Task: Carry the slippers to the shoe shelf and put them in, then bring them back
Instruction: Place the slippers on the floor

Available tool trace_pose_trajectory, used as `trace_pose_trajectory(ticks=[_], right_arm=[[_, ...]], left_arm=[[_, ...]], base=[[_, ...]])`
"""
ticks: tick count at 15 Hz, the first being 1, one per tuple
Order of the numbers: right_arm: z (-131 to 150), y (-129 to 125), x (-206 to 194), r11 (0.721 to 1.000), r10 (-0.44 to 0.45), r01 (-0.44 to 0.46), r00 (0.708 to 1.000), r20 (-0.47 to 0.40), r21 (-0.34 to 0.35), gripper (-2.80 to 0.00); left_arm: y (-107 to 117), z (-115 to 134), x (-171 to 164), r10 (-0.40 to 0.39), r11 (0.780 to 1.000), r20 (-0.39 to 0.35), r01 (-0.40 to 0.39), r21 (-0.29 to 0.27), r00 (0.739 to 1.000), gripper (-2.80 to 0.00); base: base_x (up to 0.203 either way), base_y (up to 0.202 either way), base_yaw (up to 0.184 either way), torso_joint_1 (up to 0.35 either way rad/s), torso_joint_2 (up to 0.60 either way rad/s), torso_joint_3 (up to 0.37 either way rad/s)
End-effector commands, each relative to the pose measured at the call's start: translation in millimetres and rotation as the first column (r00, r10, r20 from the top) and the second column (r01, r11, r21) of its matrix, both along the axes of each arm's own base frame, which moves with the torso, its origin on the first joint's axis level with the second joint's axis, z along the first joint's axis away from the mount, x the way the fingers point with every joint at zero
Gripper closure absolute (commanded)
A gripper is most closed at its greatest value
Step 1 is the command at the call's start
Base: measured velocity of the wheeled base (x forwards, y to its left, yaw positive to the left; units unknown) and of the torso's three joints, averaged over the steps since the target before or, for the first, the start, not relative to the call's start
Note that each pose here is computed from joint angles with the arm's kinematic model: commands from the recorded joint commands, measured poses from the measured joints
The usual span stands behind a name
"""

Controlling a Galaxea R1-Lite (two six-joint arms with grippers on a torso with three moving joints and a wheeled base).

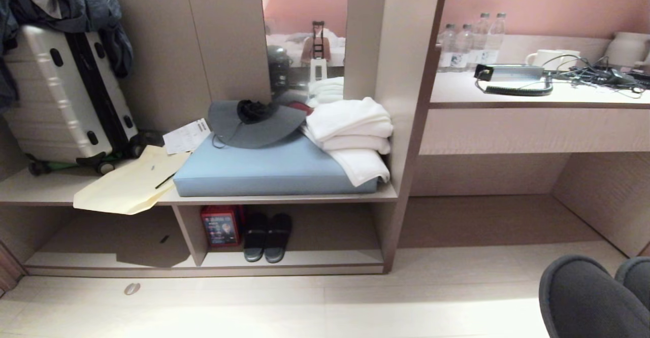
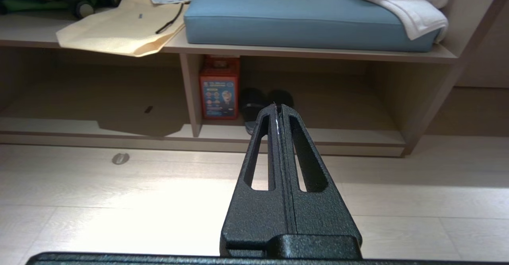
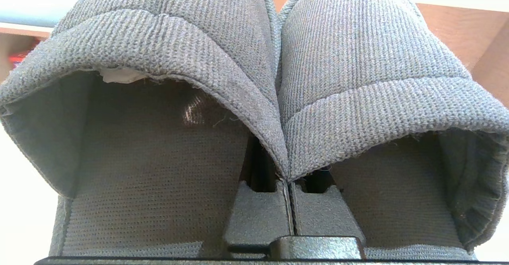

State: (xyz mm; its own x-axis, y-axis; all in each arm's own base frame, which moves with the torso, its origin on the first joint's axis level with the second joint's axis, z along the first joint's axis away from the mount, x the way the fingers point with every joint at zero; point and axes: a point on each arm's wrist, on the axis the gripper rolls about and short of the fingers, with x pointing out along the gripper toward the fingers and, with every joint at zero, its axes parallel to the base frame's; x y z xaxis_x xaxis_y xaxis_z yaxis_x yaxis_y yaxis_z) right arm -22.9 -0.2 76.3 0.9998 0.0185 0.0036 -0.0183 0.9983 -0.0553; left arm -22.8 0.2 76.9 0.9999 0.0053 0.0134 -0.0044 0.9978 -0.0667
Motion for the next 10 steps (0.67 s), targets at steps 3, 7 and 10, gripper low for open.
trace_pose_trajectory(ticks=[3,7,10], right_arm=[[0.0,0.0,0.2,1.0,0.0,0.0,1.0,-0.002,-0.001,0.0],[0.1,0.0,0.1,1.0,0.0,0.0,1.0,0.0,-0.003,0.0],[0.2,0.0,0.2,1.0,0.003,-0.003,1.0,0.0,-0.003,0.0]], left_arm=[[0.0,0.0,0.0,0.001,1.0,0.0,-0.001,-0.001,1.0,0.0],[0.0,0.0,0.0,0.001,1.0,0.0,-0.001,-0.001,1.0,0.0],[0.0,0.0,0.0,0.001,1.0,0.0,-0.001,-0.001,1.0,0.0]], base=[[0.0,-0.196,0.001,0.003,0.0,0.005],[0.0,-0.197,0.004,0.004,0.0,0.002],[0.0,-0.196,0.002,0.003,0.0,0.004]])
